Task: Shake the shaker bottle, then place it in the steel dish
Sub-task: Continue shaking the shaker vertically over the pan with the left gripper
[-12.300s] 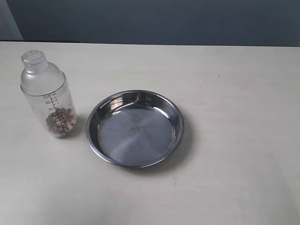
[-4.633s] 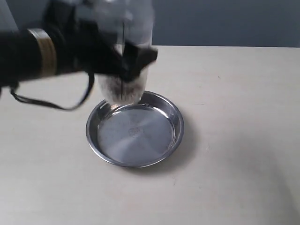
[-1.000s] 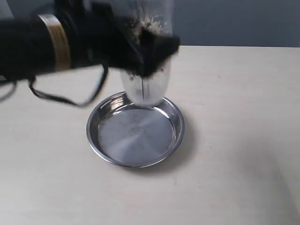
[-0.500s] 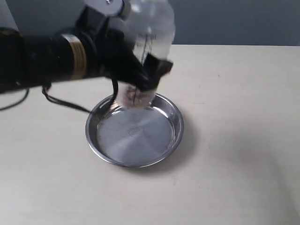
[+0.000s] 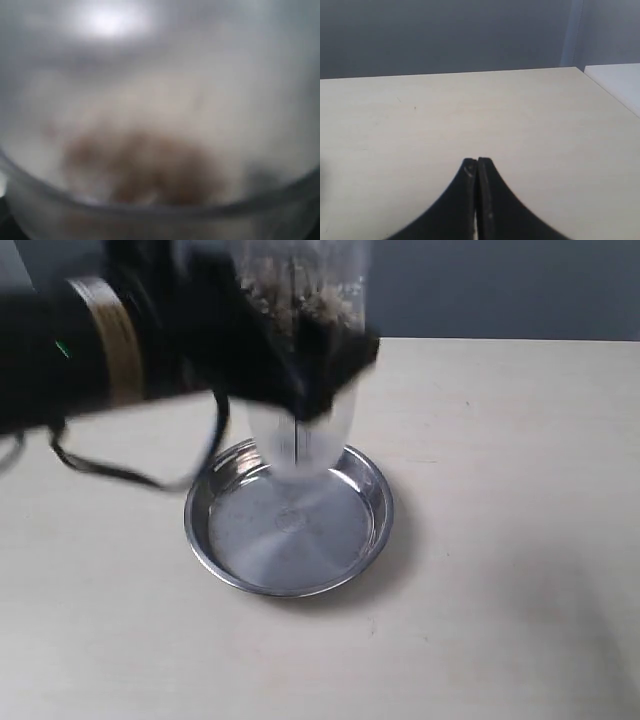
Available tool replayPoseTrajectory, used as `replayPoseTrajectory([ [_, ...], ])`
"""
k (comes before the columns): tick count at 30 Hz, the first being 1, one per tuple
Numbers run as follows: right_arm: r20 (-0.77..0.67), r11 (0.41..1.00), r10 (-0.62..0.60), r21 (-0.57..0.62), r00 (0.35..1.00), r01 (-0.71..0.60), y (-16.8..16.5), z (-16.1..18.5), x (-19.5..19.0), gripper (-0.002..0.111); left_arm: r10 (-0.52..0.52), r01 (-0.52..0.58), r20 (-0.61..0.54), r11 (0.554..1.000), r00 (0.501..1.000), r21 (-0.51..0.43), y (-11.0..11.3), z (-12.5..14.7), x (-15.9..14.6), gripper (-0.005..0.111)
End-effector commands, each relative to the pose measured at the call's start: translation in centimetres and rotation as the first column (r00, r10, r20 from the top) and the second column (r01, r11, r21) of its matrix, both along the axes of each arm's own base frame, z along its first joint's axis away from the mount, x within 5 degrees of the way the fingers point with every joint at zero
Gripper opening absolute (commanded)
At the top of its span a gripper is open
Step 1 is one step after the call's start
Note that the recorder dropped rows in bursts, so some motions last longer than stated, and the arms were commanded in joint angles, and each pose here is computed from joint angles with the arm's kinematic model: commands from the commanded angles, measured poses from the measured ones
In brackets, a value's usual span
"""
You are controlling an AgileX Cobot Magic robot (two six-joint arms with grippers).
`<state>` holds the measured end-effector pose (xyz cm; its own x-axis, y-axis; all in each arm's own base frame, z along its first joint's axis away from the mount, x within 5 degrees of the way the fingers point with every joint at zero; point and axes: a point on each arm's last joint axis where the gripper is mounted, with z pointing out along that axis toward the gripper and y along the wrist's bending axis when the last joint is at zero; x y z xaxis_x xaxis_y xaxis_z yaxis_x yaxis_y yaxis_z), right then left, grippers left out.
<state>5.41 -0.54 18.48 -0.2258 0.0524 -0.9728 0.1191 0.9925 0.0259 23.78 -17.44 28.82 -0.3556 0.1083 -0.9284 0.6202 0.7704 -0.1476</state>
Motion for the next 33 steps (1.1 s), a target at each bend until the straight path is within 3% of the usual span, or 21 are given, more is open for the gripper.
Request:
replayPoseTrajectory([
  [1, 0.015, 1.0, -0.004, -0.005, 1.0, 0.004, 0.0, 0.1, 0.0, -0.001, -0.019, 0.023, 0.046, 0.997, 0.999, -0.077, -0.2, 2.4, -0.3, 0.0],
  [3, 0.015, 1.0, -0.004, -0.005, 1.0, 0.004, 0.0, 0.1, 0.0, -0.001, -0.023, 0.029, 0.201, 0.999, 0.979, -0.031, 0.4, 5.8, -0.8, 0.0],
  [6, 0.015, 1.0, -0.004, -0.005, 1.0, 0.004, 0.0, 0.1, 0.0, -0.001, 0.042, -0.025, -0.131, 0.992, 0.991, 0.127, 0.1, -4.7, 0.3, 0.0],
  [7, 0.015, 1.0, -0.004, -0.005, 1.0, 0.004, 0.0, 0.1, 0.0, -0.001, 0.03, -0.025, -0.075, 0.997, 0.997, 0.068, 0.0, -2.4, 0.3, 0.0],
  [8, 0.015, 1.0, -0.004, -0.005, 1.0, 0.004, 0.0, 0.1, 0.0, -0.001, -0.013, 0.016, 0.086, 0.999, 0.996, -0.032, 0.0, 2.9, -0.3, 0.0],
  [9, 0.015, 1.0, -0.004, -0.005, 1.0, 0.004, 0.0, 0.1, 0.0, -0.001, -0.016, 0.025, 0.307, 0.999, 0.952, -0.028, 0.8, 8.7, -1.2, 0.0],
  [10, 0.015, 1.0, -0.004, -0.005, 1.0, 0.004, 0.0, 0.1, 0.0, -0.001, 0.014, -0.001, 0.287, 0.999, 0.958, -0.045, 1.0, 8.7, -1.1, 0.0],
  [13, 0.015, 1.0, -0.004, -0.005, 1.0, 0.004, 0.0, 0.1, 0.0, -0.001, 0.06, -0.05, -0.076, 0.991, 0.995, 0.125, 0.1, -3.0, 0.9, 0.0],
  [14, 0.015, 1.0, -0.004, -0.005, 1.0, 0.004, 0.0, 0.1, 0.0, -0.001, 0.044, -0.042, -0.039, 0.997, 0.998, 0.07, -0.2, -1.4, 0.9, 0.0],
  [15, 0.015, 1.0, -0.004, -0.005, 1.0, 0.004, 0.0, 0.1, 0.0, -0.001, -0.009, 0.012, 0.116, 1.0, 0.993, -0.028, -0.3, 3.5, 0.2, 0.0],
  [17, 0.015, 1.0, -0.004, -0.005, 1.0, 0.004, 0.0, 0.1, 0.0, -0.001, -0.021, 0.038, 0.339, 0.998, 0.941, -0.044, 0.4, 9.6, -0.8, 0.0],
  [18, 0.015, 1.0, -0.004, -0.005, 1.0, 0.004, 0.0, 0.1, 0.0, -0.001, 0.017, 0.002, 0.315, 0.998, 0.949, -0.059, 0.7, 9.8, -0.7, 0.0],
  [19, 0.015, 1.0, -0.004, -0.005, 1.0, 0.004, 0.0, 0.1, 0.0, -0.001, 0.051, -0.035, 0.241, 0.997, 0.969, -0.069, 0.7, 8.4, -0.2, 0.0],
  [20, 0.015, 1.0, -0.004, -0.005, 1.0, 0.004, 0.0, 0.1, 0.0, -0.001, 0.069, -0.067, 0.119, 0.998, 0.991, -0.018, 0.5, 4.6, 0.3, 0.0],
  [22, 0.015, 1.0, -0.004, -0.005, 1.0, 0.004, 0.0, 0.1, 0.0, -0.001, 0.075, -0.069, -0.066, 0.994, 0.995, 0.084, -0.1, -1.9, 1.0, 0.0],
  [23, 0.015, 1.0, -0.004, -0.005, 1.0, 0.004, 0.0, 0.1, 0.0, -0.001, 0.089, -0.078, -0.117, 0.993, 0.989, 0.09, -0.2, -3.3, 1.2, 0.0],
  [25, 0.015, 1.0, -0.004, -0.005, 1.0, 0.004, 0.0, 0.1, 0.0, -0.001, 0.057, -0.058, -0.052, 0.998, 0.997, -0.011, -0.3, -0.5, 0.8, 0.0],
  [27, 0.015, 1.0, -0.004, -0.005, 1.0, 0.004, 0.0, 0.1, 0.0, -0.001, -0.031, 0.044, 0.226, 0.998, 0.974, -0.051, 0.1, 6.0, -0.4, 0.0],
  [28, 0.015, 1.0, -0.004, -0.005, 1.0, 0.004, 0.0, 0.1, 0.0, -0.001, -0.018, 0.034, 0.28, 0.998, 0.96, -0.052, 0.4, 7.7, -0.6, 0.0],
  [30, 0.015, 1.0, -0.004, -0.005, 1.0, 0.004, 0.0, 0.1, 0.0, -0.001, 0.029, -0.02, 0.17, 0.998, 0.985, -0.058, 0.5, 5.6, -0.1, 0.0],
  [33, 0.015, 1.0, -0.004, -0.005, 1.0, 0.004, 0.0, 0.1, 0.0, -0.001, 0.012, -0.005, -0.064, 0.995, 0.998, 0.097, -0.1, -3.4, 0.6, 0.0],
])
